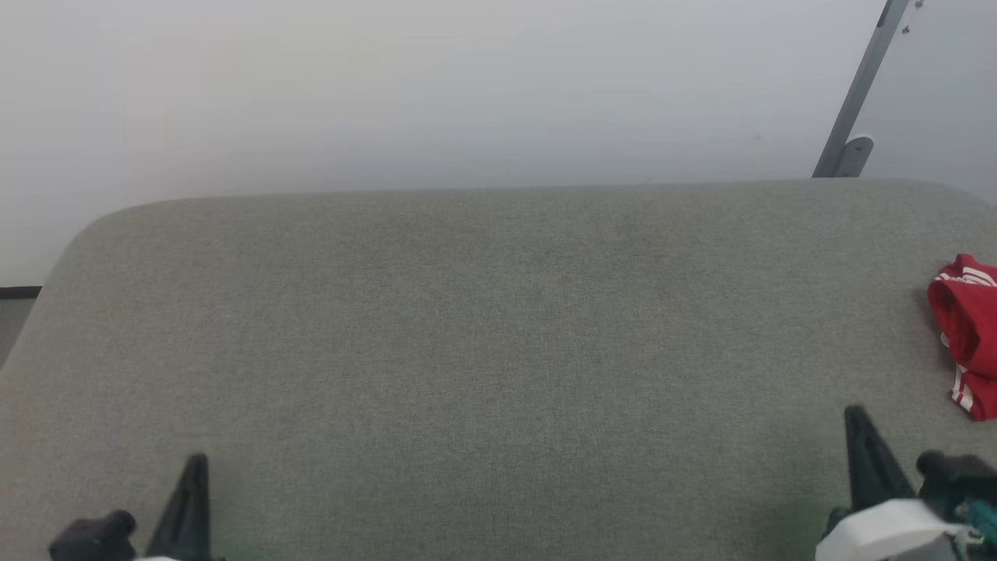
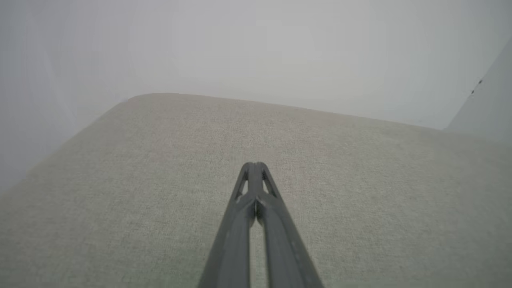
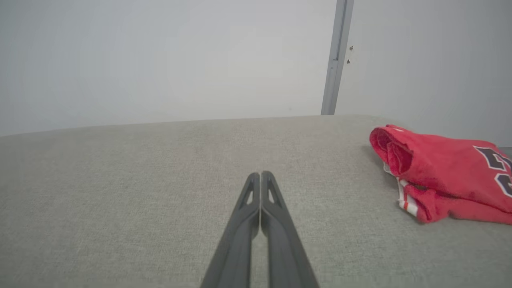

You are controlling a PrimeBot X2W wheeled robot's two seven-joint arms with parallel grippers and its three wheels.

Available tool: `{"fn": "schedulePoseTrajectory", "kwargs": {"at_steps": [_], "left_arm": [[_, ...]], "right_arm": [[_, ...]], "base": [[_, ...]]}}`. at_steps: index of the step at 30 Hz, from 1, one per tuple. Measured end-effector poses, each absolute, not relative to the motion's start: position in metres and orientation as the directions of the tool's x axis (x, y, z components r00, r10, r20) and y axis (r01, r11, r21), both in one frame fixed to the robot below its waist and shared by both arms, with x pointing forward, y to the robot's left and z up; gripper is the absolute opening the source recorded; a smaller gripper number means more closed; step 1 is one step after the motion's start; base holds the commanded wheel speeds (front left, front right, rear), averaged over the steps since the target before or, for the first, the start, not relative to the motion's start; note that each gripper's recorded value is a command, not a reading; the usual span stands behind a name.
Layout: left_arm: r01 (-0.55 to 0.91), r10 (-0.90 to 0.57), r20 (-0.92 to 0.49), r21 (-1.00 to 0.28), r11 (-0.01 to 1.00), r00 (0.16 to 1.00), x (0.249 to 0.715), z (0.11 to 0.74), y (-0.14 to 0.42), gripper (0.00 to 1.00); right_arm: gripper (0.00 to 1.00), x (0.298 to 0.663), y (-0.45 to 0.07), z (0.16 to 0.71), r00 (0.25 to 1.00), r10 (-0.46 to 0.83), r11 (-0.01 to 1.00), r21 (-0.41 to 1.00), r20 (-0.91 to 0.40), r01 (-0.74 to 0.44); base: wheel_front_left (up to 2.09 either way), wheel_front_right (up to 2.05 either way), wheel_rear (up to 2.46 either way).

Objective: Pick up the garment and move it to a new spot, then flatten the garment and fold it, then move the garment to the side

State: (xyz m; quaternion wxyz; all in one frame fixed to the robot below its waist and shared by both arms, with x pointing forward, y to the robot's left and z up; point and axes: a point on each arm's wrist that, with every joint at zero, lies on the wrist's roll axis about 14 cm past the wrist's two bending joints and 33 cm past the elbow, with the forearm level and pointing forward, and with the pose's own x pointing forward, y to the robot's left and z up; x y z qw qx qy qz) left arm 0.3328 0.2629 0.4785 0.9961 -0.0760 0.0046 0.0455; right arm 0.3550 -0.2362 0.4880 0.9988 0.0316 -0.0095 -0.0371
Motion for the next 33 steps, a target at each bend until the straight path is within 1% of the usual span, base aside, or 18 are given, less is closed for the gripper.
{"fn": "schedulePoseTrajectory", "kwargs": {"at_steps": [3,6,22,33], "left_arm": [[-0.101,0.093,-0.055,-0.187,0.977,0.994,0.329,0.467,0.258,0.00],[-0.116,0.104,-0.064,-0.238,0.964,0.993,0.329,0.465,0.259,0.00],[-0.153,0.128,-0.083,-0.492,0.857,0.988,0.339,0.467,0.253,0.00],[-0.155,0.125,-0.092,-0.624,0.765,0.988,0.346,0.469,0.247,0.00]], "right_arm": [[0.00,0.349,-0.235,0.474,0.996,-0.083,0.992,0.094,-0.029,0.085],[0.00,0.349,-0.237,0.472,0.995,-0.096,0.983,0.151,-0.043,0.101],[0.00,0.355,-0.237,0.475,0.990,-0.125,0.892,0.430,-0.059,0.139],[0.00,0.360,-0.233,0.477,0.990,-0.125,0.802,0.581,-0.068,0.141]], "base": [[0.00,0.00,0.00],[0.00,0.00,0.00],[0.00,0.00,0.00],[0.00,0.00,0.00]]}}
